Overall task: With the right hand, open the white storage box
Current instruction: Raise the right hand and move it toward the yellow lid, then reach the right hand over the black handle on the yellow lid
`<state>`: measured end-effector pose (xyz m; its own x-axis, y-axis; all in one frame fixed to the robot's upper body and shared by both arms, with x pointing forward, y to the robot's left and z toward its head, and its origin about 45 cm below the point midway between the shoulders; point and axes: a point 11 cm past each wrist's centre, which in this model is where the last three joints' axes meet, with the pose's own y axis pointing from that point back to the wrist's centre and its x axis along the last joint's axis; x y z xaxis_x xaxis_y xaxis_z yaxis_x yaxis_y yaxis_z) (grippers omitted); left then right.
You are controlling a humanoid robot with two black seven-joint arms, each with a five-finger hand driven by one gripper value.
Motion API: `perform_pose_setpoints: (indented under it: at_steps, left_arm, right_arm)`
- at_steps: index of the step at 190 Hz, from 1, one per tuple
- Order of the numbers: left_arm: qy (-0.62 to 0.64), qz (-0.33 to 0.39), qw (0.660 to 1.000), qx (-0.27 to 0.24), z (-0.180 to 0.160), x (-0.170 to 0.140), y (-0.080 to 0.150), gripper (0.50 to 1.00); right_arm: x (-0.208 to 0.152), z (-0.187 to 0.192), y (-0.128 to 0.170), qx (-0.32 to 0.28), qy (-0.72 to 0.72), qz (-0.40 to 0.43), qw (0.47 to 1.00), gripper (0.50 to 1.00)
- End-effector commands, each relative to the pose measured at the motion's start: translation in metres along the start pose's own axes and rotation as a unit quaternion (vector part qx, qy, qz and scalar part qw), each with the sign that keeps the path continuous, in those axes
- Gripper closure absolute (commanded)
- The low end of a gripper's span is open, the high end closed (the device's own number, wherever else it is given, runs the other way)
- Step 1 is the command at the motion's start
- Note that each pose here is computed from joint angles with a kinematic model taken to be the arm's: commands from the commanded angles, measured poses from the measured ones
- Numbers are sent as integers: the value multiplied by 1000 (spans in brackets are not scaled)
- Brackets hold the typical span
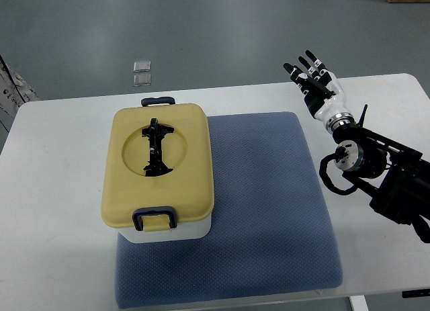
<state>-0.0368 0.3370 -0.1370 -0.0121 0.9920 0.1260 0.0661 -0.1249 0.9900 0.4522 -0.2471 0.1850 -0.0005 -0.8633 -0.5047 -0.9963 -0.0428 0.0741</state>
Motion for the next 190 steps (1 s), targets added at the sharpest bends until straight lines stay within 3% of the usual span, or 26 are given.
perform_pose_setpoints:
  at_steps: [1,90,131,163,190]
  left_arm:
    - [0,0,1000,0,0,0,0,500]
    - [0,0,1000,0,0,0,0,500]
    - [0,0,1000,0,0,0,0,500]
    - [0,0,1000,0,0,0,0,500]
    - [0,0,1000,0,0,0,0,500]
  right_arm:
    - [1,-1,0,1,5,-1,1000,570]
    - [-22,-20,-11,21,58,-43,997,570]
    - [-32,-40,-19,18,166,-88,982,570]
    - [-59,-61,-23,29,317,-174,932,570]
    - [-98,-80,-23,55,457,-267,847,570]
